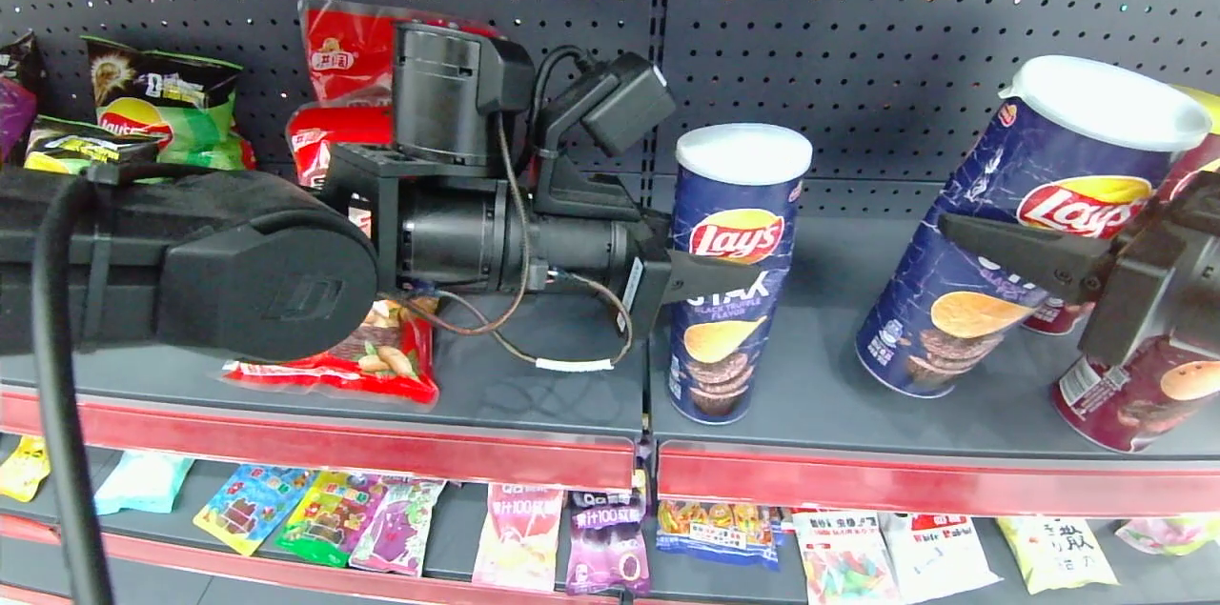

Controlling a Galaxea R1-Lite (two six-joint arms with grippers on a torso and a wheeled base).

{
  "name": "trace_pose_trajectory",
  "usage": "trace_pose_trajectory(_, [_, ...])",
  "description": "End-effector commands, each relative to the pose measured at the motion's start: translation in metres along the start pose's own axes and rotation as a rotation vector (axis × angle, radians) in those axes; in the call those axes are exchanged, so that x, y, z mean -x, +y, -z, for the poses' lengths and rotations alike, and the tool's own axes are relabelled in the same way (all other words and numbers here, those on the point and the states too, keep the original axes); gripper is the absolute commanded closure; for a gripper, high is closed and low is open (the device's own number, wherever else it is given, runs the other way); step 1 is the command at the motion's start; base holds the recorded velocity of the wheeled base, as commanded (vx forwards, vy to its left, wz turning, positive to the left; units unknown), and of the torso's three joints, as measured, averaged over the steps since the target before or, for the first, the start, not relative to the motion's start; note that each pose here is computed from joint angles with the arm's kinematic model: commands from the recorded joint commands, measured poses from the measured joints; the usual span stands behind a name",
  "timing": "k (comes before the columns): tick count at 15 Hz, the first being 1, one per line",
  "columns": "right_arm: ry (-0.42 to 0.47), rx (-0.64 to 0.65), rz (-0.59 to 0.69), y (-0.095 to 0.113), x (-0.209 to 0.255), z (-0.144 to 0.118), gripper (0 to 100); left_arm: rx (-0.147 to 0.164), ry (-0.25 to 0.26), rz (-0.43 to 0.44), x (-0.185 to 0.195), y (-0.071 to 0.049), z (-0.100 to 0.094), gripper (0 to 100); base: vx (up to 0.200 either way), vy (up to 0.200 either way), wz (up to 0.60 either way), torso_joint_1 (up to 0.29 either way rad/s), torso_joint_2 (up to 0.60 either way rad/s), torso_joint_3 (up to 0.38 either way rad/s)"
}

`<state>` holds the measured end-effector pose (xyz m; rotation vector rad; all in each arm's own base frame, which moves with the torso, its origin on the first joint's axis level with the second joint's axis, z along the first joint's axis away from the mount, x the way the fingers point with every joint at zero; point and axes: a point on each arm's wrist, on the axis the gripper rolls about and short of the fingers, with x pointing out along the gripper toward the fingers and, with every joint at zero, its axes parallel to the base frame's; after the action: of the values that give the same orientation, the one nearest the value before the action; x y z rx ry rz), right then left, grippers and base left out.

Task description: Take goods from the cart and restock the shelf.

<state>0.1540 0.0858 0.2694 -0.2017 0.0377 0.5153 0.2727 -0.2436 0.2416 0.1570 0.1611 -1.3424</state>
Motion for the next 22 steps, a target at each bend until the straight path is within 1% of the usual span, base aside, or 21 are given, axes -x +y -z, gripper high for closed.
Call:
trace_pose_trajectory(1, [0.001, 0.000, 0.000, 0.000, 0.000, 0.000, 100, 0.007, 0.010, 0.010, -0.001, -0.001, 0.004, 100, 0.000, 0.000, 0.00, 0.000, 0.00, 0.000])
trace_pose_trajectory(3, [0.001, 0.000, 0.000, 0.000, 0.000, 0.000, 100, 0.012, 0.016, 0.022, -0.001, -0.003, 0.006, 100, 0.000, 0.000, 0.00, 0.000, 0.00, 0.000])
trace_pose_trajectory(8, [0.005, 0.000, -0.001, 0.000, -0.002, 0.001, 100, 0.010, 0.012, 0.046, -0.002, -0.007, 0.005, 100, 0.000, 0.000, 0.00, 0.000, 0.00, 0.000])
trace_pose_trajectory(10, [0.005, 0.000, -0.001, 0.000, -0.002, 0.001, 100, 0.013, 0.016, 0.065, -0.004, -0.011, 0.007, 100, 0.000, 0.000, 0.00, 0.000, 0.00, 0.000])
trace_pose_trajectory(11, [0.004, 0.000, -0.001, 0.000, -0.001, 0.001, 100, 0.019, 0.025, 0.068, -0.004, -0.011, 0.010, 100, 0.000, 0.000, 0.00, 0.000, 0.00, 0.000])
trace_pose_trajectory(18, [0.005, 0.000, -0.003, 0.000, -0.002, 0.001, 100, 0.032, 0.044, 0.073, -0.004, -0.013, 0.017, 100, 0.000, 0.000, 0.00, 0.000, 0.00, 0.000])
trace_pose_trajectory(19, [0.008, 0.000, -0.003, 0.000, -0.003, 0.001, 100, 0.025, 0.034, 0.070, -0.004, -0.013, 0.016, 0, 0.000, 0.000, 0.00, 0.000, 0.00, 0.000])
trace_pose_trajectory(21, [0.018, 0.000, -0.007, 0.000, -0.008, 0.002, 100, 0.012, 0.016, 0.063, -0.004, -0.013, 0.017, 0, 0.000, 0.000, 0.00, 0.000, 0.00, 0.000])
trace_pose_trajectory(22, [0.023, -0.001, -0.007, 0.000, -0.014, 0.001, 100, 0.005, 0.007, 0.060, -0.004, -0.014, 0.022, 0, 0.000, 0.000, 0.00, 0.000, 0.00, 0.000])
